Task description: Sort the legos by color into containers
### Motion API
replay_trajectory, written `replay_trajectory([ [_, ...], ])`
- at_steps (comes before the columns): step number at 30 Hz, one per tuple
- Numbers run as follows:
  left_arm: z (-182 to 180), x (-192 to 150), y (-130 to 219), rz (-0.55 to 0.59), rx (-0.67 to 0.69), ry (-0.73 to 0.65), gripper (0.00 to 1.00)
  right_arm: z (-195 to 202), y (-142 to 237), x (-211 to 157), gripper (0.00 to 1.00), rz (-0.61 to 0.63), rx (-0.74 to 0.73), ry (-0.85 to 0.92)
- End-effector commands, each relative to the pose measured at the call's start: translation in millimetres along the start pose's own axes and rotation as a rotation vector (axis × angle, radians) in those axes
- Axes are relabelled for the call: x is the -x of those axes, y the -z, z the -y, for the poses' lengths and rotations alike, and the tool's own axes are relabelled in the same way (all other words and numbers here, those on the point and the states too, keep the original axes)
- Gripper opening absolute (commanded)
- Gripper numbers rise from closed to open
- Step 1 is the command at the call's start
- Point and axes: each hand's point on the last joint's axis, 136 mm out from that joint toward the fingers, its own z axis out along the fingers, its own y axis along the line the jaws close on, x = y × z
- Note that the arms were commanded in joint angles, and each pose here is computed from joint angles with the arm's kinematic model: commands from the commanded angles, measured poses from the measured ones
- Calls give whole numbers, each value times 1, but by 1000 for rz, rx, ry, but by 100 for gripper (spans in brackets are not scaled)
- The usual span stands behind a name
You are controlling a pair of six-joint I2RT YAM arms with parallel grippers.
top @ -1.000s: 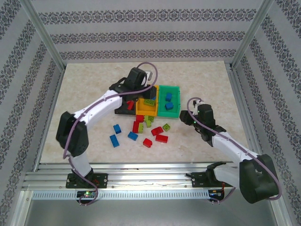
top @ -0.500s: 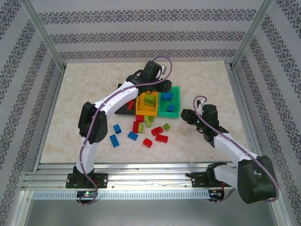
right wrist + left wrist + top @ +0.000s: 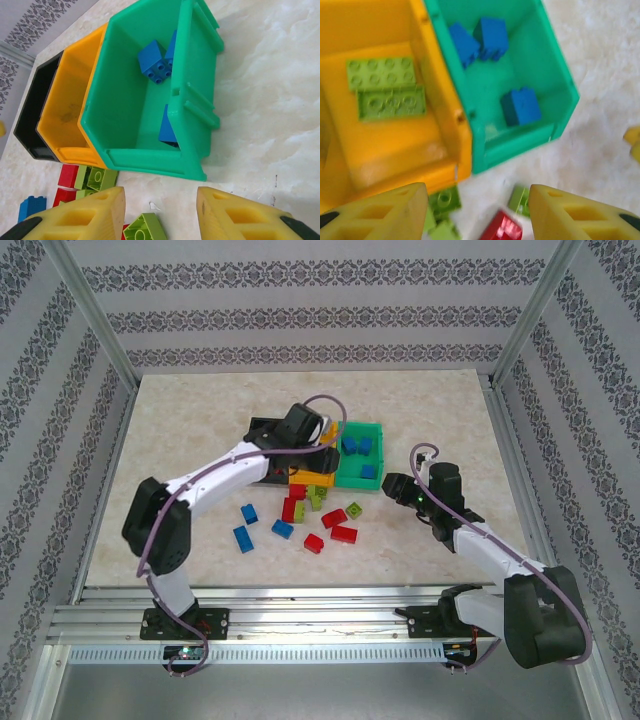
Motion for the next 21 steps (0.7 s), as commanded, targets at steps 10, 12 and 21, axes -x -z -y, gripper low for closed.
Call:
replay_trajectory([
  [10, -35, -91, 22, -85, 121, -35, 55, -13, -5, -2, 43, -12, 26, 53],
  [12, -41, -98, 23, -101, 148, -30, 55, -14, -9, -5, 43, -19, 15, 71],
  [21, -39, -121, 18, -122, 140, -17, 53, -18, -19, -14, 43, -58, 10, 105],
])
